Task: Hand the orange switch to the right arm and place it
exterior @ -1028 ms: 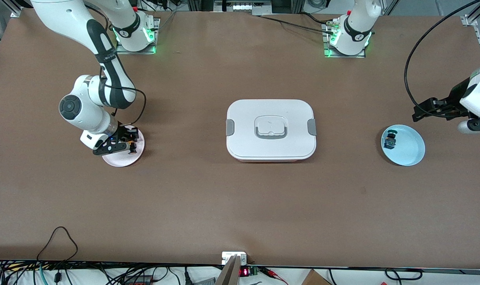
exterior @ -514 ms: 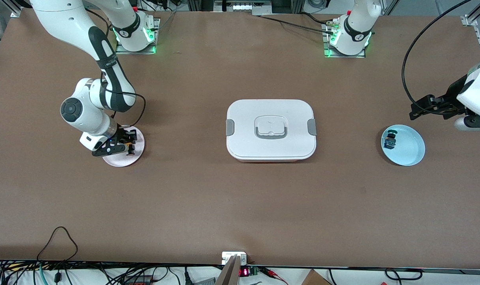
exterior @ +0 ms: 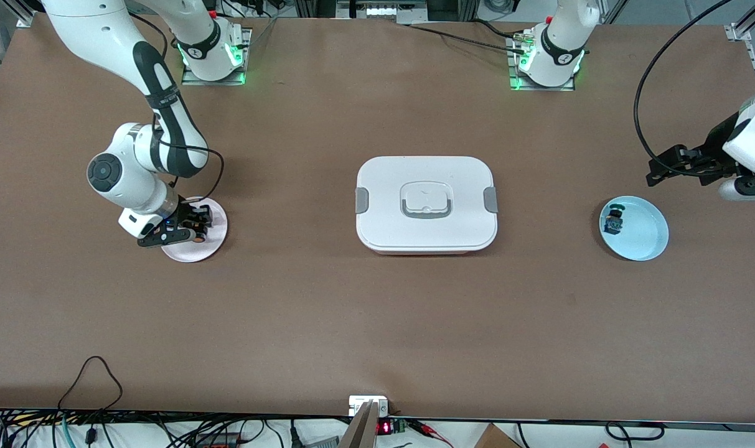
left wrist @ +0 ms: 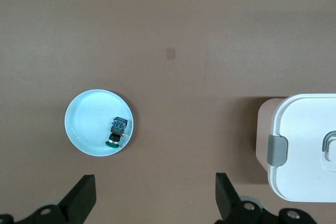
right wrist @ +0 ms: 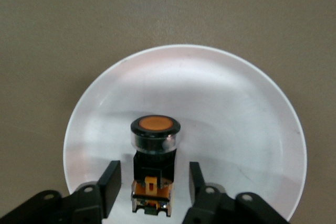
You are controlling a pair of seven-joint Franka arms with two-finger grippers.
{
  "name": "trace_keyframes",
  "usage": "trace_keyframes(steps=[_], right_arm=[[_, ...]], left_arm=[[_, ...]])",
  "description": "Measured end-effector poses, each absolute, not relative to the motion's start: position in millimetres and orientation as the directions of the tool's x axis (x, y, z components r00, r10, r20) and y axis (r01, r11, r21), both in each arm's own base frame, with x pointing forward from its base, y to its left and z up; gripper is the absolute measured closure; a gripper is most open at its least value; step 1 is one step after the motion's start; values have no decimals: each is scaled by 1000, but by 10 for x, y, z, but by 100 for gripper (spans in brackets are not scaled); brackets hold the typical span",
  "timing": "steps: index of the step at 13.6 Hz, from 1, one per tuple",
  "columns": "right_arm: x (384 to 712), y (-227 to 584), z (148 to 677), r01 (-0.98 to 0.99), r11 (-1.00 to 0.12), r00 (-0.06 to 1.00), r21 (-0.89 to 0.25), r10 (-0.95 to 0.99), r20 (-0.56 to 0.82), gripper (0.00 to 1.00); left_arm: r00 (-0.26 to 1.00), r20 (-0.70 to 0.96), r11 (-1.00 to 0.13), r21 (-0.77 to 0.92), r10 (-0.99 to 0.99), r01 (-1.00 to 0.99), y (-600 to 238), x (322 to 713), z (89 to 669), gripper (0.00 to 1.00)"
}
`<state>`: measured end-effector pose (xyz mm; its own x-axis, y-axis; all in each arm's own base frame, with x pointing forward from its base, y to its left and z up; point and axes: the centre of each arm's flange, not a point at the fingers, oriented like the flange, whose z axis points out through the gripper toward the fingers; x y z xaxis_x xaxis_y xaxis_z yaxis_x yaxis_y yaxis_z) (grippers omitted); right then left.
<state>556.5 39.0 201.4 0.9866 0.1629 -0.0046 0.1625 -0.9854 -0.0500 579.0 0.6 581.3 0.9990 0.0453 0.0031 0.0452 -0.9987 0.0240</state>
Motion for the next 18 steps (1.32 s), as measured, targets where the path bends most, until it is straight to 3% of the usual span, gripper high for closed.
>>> trace_keyframes(steps=[3, 4, 8, 14, 18], right_arm=[[5745, 453, 2501, 113, -988, 992, -105, 118, -47, 4], [5825, 456, 2775, 101, -987, 993, -126, 108, -55, 0], [5883, 361, 3827, 123, -983, 991, -133, 130, -44, 0], [5604, 283, 5509, 178, -978, 984, -111, 180, -13, 0], [5564, 257, 5806, 176, -978, 984, -113, 179, -17, 0]], left_arm=[[997, 60, -999, 26, 49, 47, 20, 5853, 5845, 0], [996, 68, -998, 26, 52, 51, 39, 5865, 5839, 0], [998, 16, -998, 25, 53, 52, 47, 5808, 5789, 0], [999, -21, -999, 23, 49, 49, 29, 5761, 5768, 0], [999, -22, -999, 23, 49, 49, 29, 5758, 5771, 0]])
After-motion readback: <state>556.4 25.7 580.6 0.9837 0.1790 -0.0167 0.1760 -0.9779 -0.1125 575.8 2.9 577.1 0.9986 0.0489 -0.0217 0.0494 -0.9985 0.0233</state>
